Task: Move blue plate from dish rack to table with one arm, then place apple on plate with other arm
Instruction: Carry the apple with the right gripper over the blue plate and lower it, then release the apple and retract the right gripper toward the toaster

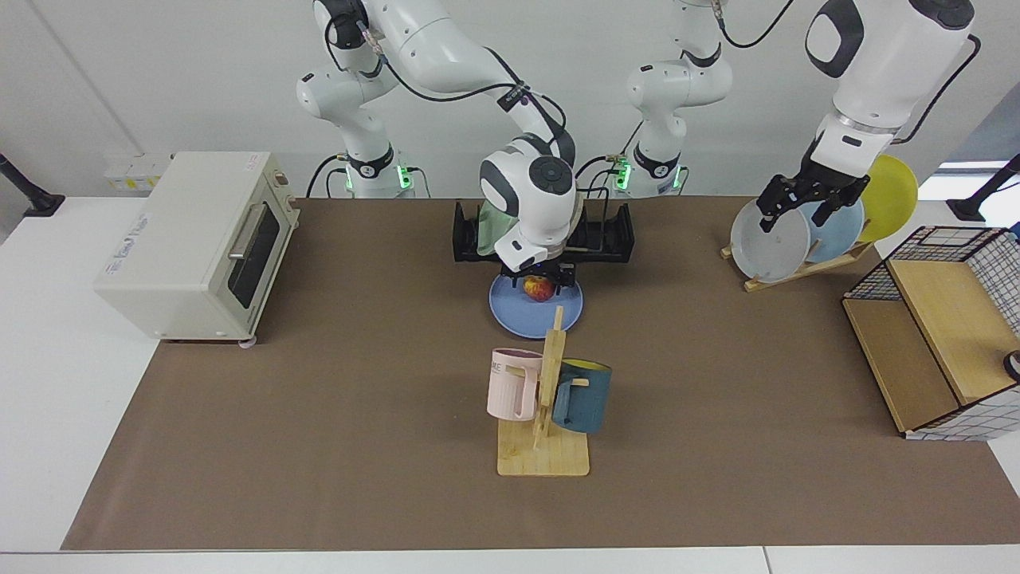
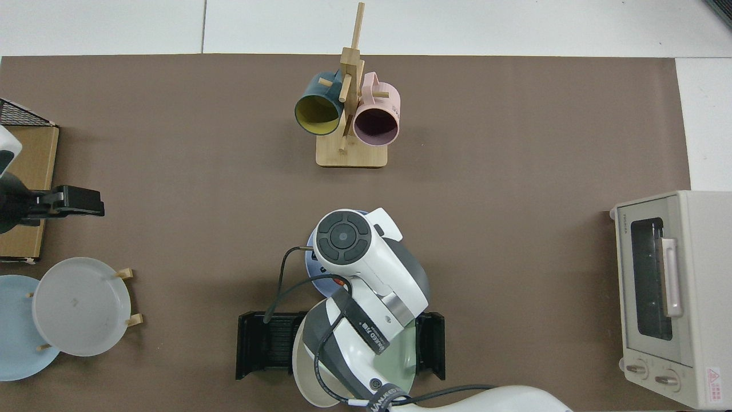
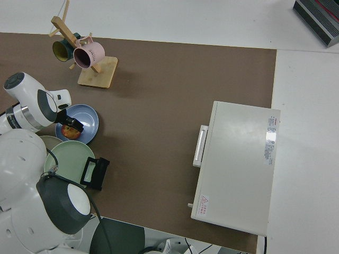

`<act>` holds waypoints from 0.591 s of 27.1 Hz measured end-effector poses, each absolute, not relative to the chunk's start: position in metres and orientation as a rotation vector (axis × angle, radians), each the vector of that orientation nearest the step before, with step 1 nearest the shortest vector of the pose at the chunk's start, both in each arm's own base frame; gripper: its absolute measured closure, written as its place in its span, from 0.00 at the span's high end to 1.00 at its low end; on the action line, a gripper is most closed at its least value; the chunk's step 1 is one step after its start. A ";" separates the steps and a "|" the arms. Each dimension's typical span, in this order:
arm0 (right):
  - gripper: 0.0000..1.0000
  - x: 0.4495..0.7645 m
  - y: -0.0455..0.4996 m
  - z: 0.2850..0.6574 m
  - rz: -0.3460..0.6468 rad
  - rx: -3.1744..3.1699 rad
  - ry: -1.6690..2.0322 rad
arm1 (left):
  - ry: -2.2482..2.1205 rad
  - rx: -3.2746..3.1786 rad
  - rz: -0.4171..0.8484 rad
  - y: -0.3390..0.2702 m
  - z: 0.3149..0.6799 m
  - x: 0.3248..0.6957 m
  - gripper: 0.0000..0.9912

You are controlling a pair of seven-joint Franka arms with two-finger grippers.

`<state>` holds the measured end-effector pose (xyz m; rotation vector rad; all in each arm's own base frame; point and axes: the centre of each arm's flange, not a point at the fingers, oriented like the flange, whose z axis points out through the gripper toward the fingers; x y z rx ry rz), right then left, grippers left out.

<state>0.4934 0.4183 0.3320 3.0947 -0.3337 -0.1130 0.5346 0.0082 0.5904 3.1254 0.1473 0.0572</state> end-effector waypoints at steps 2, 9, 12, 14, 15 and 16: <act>1.00 0.497 0.415 0.353 -0.127 3.083 -0.336 | 0.147 3.125 0.056 0.008 0.590 0.535 1.00; 1.00 0.528 0.368 0.443 -0.067 3.132 -0.322 | 0.147 3.126 0.049 0.008 0.588 0.534 1.00; 1.00 0.543 0.333 0.472 -0.033 3.155 -0.286 | 0.146 3.126 0.047 0.008 0.588 0.534 1.00; 1.00 0.552 0.309 0.486 -0.013 3.166 -0.247 | 0.146 3.126 0.047 0.008 0.587 0.534 1.00; 1.00 0.556 0.298 0.490 -0.003 3.171 -0.226 | 0.145 3.126 0.047 0.008 0.587 0.534 1.00; 1.00 0.561 0.286 0.495 0.007 3.176 -0.198 | 0.145 3.126 0.047 0.007 0.587 0.534 1.00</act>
